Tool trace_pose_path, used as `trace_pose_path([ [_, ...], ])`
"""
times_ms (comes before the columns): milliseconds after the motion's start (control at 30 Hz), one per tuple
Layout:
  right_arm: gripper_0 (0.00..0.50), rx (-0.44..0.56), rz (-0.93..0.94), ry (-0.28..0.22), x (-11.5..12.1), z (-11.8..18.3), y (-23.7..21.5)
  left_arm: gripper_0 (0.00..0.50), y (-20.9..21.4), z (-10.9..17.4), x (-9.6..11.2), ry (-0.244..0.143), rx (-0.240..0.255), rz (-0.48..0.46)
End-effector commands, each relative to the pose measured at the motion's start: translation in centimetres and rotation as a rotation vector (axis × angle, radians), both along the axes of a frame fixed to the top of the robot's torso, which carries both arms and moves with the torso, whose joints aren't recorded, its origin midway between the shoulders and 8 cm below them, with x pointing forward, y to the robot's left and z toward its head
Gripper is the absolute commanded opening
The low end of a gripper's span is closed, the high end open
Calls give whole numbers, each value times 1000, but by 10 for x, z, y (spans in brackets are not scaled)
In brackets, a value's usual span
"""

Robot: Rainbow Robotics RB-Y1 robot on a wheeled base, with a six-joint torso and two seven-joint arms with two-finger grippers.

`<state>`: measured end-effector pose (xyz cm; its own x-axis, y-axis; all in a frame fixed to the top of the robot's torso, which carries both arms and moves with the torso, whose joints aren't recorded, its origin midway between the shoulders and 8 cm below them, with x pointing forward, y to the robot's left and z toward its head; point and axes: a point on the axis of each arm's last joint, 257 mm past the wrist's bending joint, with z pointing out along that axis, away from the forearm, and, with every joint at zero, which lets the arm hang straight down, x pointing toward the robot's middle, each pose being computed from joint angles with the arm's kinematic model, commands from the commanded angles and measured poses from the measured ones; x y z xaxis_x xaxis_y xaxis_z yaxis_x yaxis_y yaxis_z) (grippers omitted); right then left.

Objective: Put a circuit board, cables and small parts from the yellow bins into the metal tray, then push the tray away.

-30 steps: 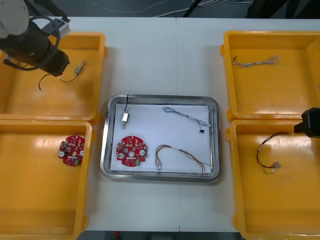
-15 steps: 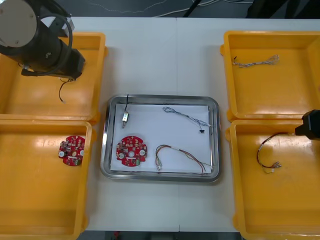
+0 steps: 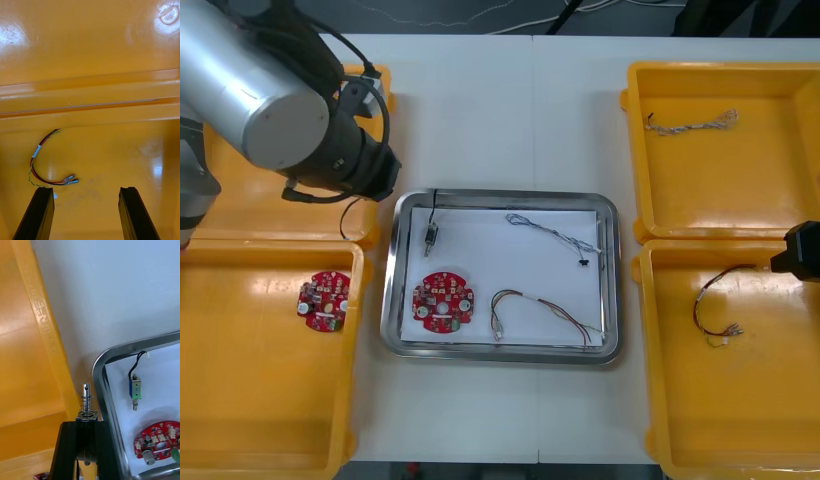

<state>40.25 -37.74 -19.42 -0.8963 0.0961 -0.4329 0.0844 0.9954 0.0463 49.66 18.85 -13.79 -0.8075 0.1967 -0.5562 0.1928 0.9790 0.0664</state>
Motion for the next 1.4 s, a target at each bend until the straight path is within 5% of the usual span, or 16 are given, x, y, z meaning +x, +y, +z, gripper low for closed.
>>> trace_pose_path([
  [33,500,-25,42,-38,2,8,-1,0,-12,-1,-3,-38,-65,98],
  [1133,500,-25,42,-38,2,8,-1,0,-111,-30,-4,-162,-165,130],
  [1400,500,-25,42,-38,2,8,-1,0,-125,-44,-6,-188,-136,117],
])
